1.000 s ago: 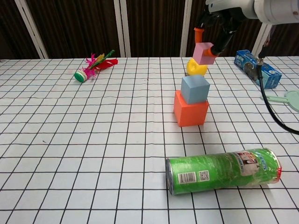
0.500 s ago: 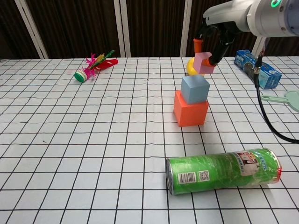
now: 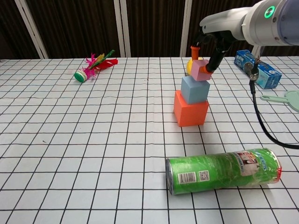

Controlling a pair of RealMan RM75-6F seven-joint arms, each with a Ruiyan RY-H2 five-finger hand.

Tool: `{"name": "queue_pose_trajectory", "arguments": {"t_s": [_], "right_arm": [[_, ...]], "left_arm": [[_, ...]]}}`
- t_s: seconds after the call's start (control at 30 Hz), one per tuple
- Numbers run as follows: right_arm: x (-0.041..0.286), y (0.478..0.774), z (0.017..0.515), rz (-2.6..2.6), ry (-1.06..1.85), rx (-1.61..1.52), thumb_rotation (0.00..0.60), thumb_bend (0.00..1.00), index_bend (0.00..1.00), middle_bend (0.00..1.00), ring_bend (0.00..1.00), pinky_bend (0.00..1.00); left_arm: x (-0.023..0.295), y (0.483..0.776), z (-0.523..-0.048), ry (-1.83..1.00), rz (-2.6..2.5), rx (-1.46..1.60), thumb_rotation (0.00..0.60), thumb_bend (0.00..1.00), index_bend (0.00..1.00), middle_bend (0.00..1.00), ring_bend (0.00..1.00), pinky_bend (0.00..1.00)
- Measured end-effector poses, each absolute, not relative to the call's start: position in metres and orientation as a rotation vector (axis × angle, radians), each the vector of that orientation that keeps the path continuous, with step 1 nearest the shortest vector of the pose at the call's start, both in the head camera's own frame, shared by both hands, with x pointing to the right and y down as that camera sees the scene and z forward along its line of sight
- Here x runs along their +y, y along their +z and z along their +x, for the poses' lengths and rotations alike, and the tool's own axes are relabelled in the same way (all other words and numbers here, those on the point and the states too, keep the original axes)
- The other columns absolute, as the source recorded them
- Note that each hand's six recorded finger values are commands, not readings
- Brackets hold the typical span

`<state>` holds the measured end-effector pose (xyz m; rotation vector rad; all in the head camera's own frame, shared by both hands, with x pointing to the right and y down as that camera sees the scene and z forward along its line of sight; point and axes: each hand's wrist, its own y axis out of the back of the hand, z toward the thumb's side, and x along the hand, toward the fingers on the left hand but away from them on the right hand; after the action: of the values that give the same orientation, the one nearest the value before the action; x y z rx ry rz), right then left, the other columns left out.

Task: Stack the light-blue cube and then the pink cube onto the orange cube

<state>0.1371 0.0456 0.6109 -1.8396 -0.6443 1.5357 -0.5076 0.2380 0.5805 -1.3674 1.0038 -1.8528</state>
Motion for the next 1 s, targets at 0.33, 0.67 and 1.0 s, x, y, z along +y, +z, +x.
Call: {"name": "queue_pose_trajectory", "arguments": {"t_s": [0.33, 0.67, 1.0], "right_arm": [[0.047, 0.616, 0.127, -1.856, 1.526, -0.633, 0.6, 0.45, 0.45, 0.08, 0.1, 0.09], [0.047, 0.622, 0.124, -1.856, 1.53, -0.633, 0.6, 0.45, 0.45, 0.08, 0.1, 0.09], [0.044, 0.62, 0.124, -1.857, 1.528, -0.643, 0.6, 0.45, 0.45, 0.08, 0.1, 0.09]], "left_arm": [[0.238, 0.578, -0.509, -1.852, -1.36, 1.013, 0.6, 0.2, 0.16, 0.01, 0.0, 0.02], [0.238, 0.58, -0.51, -1.858, -1.361, 1.01, 0.6, 0.2, 0.16, 0.01, 0.0, 0.02], [0.238, 0.58, -0.51, -1.861, -1.358, 1.009, 0.6, 0.2, 0.16, 0.01, 0.0, 0.02]]}}
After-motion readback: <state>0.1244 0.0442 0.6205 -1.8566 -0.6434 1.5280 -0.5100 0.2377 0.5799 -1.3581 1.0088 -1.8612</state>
